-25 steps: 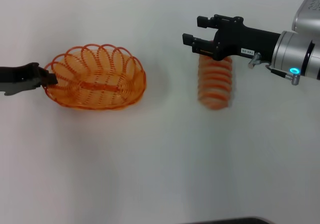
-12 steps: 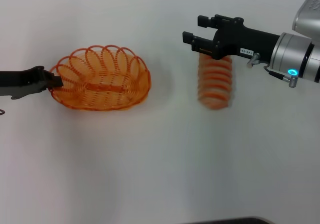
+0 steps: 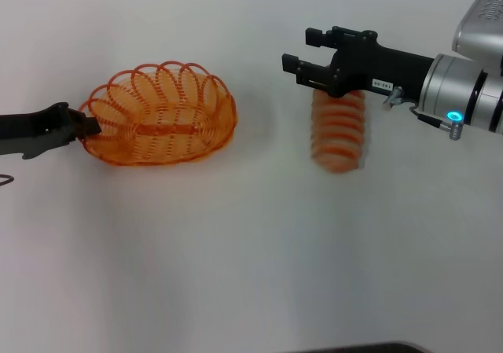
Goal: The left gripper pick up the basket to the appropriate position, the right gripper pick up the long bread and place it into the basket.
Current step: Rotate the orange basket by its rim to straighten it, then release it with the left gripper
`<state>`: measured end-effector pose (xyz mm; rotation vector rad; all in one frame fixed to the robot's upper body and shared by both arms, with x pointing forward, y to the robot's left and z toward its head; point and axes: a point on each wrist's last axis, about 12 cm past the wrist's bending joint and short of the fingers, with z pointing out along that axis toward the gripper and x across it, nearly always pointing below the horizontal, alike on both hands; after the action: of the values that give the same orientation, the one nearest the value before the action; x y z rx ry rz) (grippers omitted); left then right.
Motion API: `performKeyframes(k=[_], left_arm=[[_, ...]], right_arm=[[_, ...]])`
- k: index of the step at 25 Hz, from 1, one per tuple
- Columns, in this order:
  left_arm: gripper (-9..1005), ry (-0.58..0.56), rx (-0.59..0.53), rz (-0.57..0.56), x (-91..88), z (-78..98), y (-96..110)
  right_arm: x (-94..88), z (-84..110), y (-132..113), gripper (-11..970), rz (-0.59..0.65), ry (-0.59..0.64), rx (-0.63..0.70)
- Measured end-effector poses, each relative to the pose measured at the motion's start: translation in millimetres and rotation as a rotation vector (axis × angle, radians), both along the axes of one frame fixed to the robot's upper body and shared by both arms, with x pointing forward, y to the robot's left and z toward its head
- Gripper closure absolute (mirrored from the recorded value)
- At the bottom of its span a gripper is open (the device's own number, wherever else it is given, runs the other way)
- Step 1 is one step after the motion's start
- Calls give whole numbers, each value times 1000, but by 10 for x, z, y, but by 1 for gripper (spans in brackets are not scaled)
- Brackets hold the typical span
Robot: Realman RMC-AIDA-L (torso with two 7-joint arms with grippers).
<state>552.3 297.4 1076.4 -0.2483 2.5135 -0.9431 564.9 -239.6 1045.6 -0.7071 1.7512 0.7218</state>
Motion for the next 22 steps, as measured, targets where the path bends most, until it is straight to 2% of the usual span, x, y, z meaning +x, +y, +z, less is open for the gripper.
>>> performKeyframes(k=[16,22], left_arm=[[907,-11,-7,30,2,-17,33],[862,-13,-26,13,-14,-7,20]], right_arm=[[11,-5,31,295,9,-5,-8],[21,-3,33,294,6,-6,-12]])
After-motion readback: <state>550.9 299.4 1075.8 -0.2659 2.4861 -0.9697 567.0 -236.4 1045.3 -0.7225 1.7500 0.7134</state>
